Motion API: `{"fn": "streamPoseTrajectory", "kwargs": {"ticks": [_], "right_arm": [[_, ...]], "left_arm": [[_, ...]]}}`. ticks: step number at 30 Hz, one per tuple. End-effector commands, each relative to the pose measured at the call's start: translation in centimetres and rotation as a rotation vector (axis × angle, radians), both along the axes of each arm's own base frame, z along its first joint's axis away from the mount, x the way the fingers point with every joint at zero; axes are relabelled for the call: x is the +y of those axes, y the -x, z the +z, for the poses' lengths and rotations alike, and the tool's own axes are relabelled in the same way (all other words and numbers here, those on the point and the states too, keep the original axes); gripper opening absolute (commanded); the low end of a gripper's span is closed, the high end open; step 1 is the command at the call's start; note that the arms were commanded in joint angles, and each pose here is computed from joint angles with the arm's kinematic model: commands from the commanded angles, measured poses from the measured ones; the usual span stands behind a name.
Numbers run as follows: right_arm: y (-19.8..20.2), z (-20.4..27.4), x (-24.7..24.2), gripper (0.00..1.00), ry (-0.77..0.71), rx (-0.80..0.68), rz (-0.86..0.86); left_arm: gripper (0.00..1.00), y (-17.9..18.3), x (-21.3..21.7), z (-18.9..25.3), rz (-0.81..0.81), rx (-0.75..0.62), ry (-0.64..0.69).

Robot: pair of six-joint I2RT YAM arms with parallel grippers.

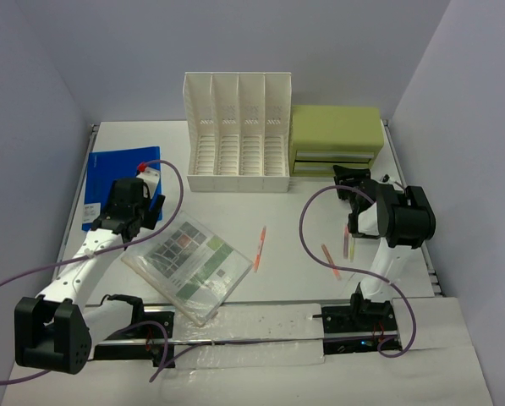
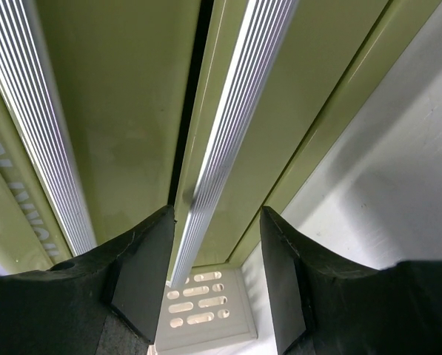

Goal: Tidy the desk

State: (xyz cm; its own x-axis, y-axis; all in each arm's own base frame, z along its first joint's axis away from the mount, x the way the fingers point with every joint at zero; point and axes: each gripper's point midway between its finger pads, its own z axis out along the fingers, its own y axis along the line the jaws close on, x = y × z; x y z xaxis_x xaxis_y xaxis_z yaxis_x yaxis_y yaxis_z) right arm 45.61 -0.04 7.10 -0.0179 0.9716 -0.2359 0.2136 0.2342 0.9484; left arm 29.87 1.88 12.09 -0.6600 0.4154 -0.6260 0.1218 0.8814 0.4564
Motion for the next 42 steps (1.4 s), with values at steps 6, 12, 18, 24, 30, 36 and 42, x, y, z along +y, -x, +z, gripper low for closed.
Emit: {"fn": "streamPoseTrajectory", "kwargs": {"ticks": [6,12,18,24,30,36,42], "right_arm": [[-1.8,2.4,-0.5,0.57,-0.007,-0.098,0.000],[-2.3,2.1,-0.5,0.57,-0.026,-0.097,0.004],[-2.6,2.1,-0.7,0.55,-0.041,-0.105,0.003],[-2.7,2.1,-0.8,0.52,-0.040,-0.112,0.007],[-2.9,2.2,-0.9,0.49,-0.040,-0.118,0.007],[-2.8,2.2,-1.0,0.42,-0.046,-0.119,0.004],[-2.6,2.1,-1.1,0.33,-0.052,-0.122,0.001]], "left_arm": [[0.99,-0.4,-0.1,0.6,-0.002,-0.017,-0.006],[0.99,-0.4,-0.1,0.4,-0.002,-0.012,-0.006],[0.99,-0.4,-0.1,0.2,-0.004,-0.002,-0.007],[0.99,-0.3,0.0,0.0,0.000,0.007,-0.011],[0.99,-0.3,-0.1,0.1,-0.001,0.004,-0.010],[0.99,-0.3,-0.1,0.0,-0.002,0.006,-0.008],[0.99,-0.3,-0.1,0.0,-0.003,0.009,-0.008]]}}
